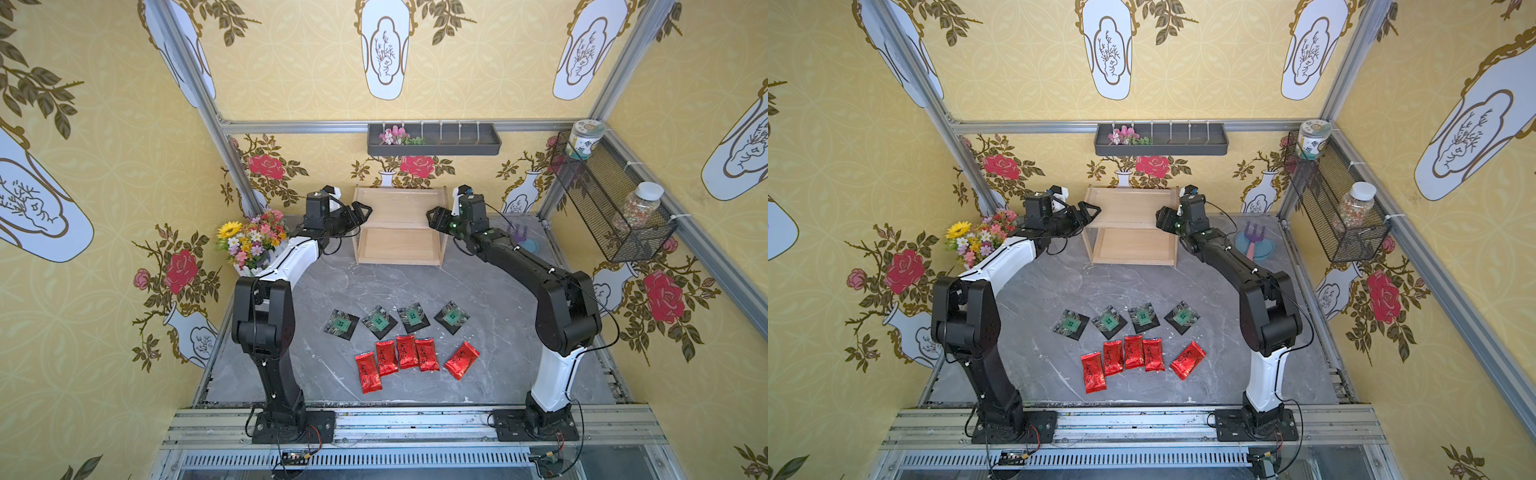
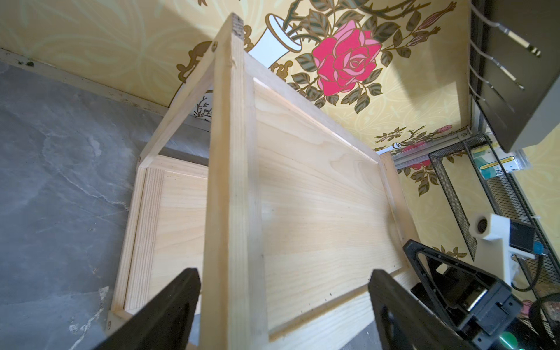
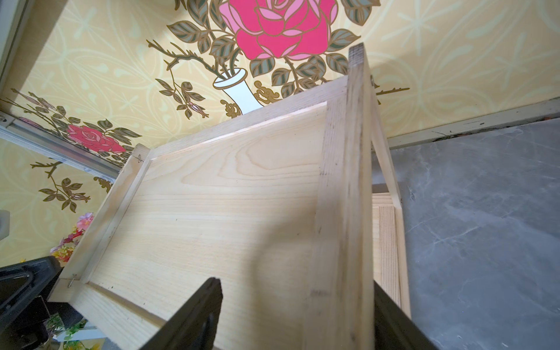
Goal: Place the tea bags on the shelf by color
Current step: Move the shelf to the center of the board.
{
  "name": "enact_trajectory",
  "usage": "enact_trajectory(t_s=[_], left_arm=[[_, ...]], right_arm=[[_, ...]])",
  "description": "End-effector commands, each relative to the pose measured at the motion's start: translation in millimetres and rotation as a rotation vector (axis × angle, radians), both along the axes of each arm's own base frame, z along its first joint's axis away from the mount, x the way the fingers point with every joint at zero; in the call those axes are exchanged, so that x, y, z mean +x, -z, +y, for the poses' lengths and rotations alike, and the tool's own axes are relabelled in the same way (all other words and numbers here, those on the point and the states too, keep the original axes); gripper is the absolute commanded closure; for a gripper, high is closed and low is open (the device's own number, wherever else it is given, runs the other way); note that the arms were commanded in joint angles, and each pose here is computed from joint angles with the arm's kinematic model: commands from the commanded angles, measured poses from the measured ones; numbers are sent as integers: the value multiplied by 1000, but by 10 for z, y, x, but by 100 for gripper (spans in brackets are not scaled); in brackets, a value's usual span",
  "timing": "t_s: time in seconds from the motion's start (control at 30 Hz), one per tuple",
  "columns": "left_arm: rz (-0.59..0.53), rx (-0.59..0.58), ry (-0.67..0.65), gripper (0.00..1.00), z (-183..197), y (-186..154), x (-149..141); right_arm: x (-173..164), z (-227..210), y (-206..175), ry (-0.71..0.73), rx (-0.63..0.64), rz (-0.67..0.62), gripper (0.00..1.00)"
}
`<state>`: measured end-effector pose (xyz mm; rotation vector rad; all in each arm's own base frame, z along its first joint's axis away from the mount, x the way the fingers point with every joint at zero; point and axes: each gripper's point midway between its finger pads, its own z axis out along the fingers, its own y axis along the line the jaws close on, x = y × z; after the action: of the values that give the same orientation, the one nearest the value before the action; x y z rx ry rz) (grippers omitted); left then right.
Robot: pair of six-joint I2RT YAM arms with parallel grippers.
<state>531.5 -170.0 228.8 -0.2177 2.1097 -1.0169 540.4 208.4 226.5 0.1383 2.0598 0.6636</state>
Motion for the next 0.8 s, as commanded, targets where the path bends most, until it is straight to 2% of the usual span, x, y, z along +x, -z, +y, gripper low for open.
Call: enact_trajectory(t_s=[0.0, 0.77], left_arm=[[0, -55, 73, 8, -185, -43, -124], [-3, -74, 77, 8, -274, -173, -367]], right_arm=[[-38, 86, -95, -45, 19, -26, 25], [-132, -86, -55, -19, -13, 9, 20]])
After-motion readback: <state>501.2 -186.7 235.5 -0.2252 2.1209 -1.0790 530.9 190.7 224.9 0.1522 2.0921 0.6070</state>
